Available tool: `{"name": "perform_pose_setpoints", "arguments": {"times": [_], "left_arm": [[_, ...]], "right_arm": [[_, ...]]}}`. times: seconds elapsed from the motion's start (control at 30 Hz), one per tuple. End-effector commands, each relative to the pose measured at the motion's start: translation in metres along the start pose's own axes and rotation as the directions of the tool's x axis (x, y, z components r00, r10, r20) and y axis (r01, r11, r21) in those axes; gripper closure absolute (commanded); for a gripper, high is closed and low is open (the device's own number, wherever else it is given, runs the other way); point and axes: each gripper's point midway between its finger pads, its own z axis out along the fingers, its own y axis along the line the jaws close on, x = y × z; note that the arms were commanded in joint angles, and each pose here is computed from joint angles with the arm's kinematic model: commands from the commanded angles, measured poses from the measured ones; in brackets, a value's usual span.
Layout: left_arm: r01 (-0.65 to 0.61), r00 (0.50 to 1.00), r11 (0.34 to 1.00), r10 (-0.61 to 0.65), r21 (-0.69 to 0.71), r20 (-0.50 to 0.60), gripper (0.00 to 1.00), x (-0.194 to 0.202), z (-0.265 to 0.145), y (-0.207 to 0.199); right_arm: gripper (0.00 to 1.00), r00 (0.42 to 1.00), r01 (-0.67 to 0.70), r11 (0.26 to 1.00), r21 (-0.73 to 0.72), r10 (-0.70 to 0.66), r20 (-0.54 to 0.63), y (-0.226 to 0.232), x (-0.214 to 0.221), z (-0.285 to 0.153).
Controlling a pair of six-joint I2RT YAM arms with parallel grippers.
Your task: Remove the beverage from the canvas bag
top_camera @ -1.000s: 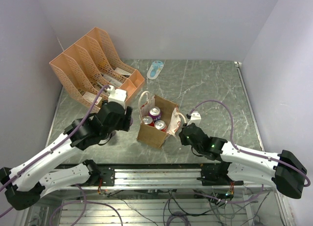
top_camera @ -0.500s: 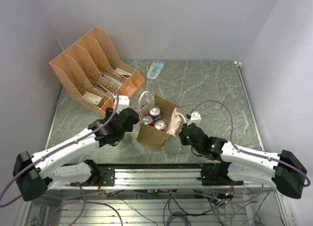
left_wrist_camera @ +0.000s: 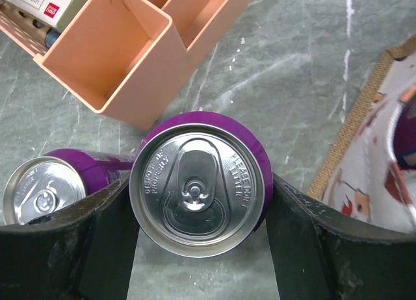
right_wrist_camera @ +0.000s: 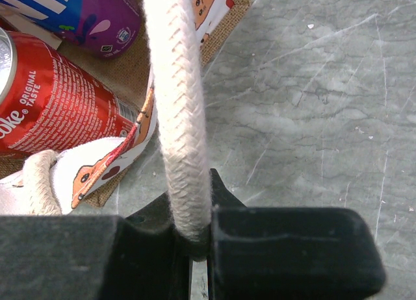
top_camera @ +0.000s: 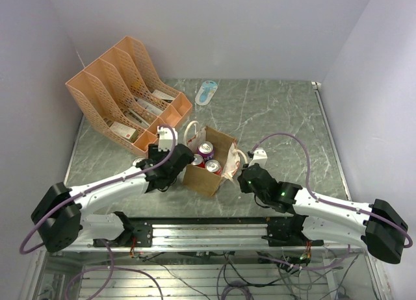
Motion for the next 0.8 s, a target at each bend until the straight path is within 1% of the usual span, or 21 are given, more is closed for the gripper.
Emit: {"name": "perform_pose_setpoints", "arguments": {"times": [0.0,0.2,0.37,0.57,0.7,0.77], "left_arm": [[0.116,0.987,0.992,-0.11,-0.051,0.118,0.93,-0.038,0.014,-0.006],[0.106,0.99,0.988,-0.094,-0.116,0.101,0.93,-0.034,0.033,-0.006],[0.122,0.99,0.986,-0.112,-0.11,0.087,0.93,-0.03,0.045,-0.006],[0.144,0.988,0.98,-0.134,-0.137,0.082,0.93,-0.027,0.052,0.003],[0.161,0.986,0.979,-0.154,-0.129,0.063,0.88,-0.023,0.058,0.004],[0.168,0.985,0.976,-0.162,-0.139,0.054,0.81,-0.021,0.058,0.006]], "right_arm": [[0.96,0.999,0.04,0.998,0.044,-0.039,-0.015,-0.009,0.003,-0.001],[0.96,0.999,0.038,0.998,0.044,-0.037,-0.015,-0.01,0.003,-0.001],[0.96,0.999,0.039,0.998,0.044,-0.039,-0.015,-0.009,0.003,-0.001],[0.96,0.999,0.04,0.998,0.043,-0.039,-0.016,-0.009,0.003,0.0],[0.96,0.999,0.042,0.998,0.043,-0.041,-0.017,-0.009,0.003,-0.001],[0.96,0.999,0.042,0.998,0.044,-0.041,-0.017,-0.009,0.003,0.0]]}}
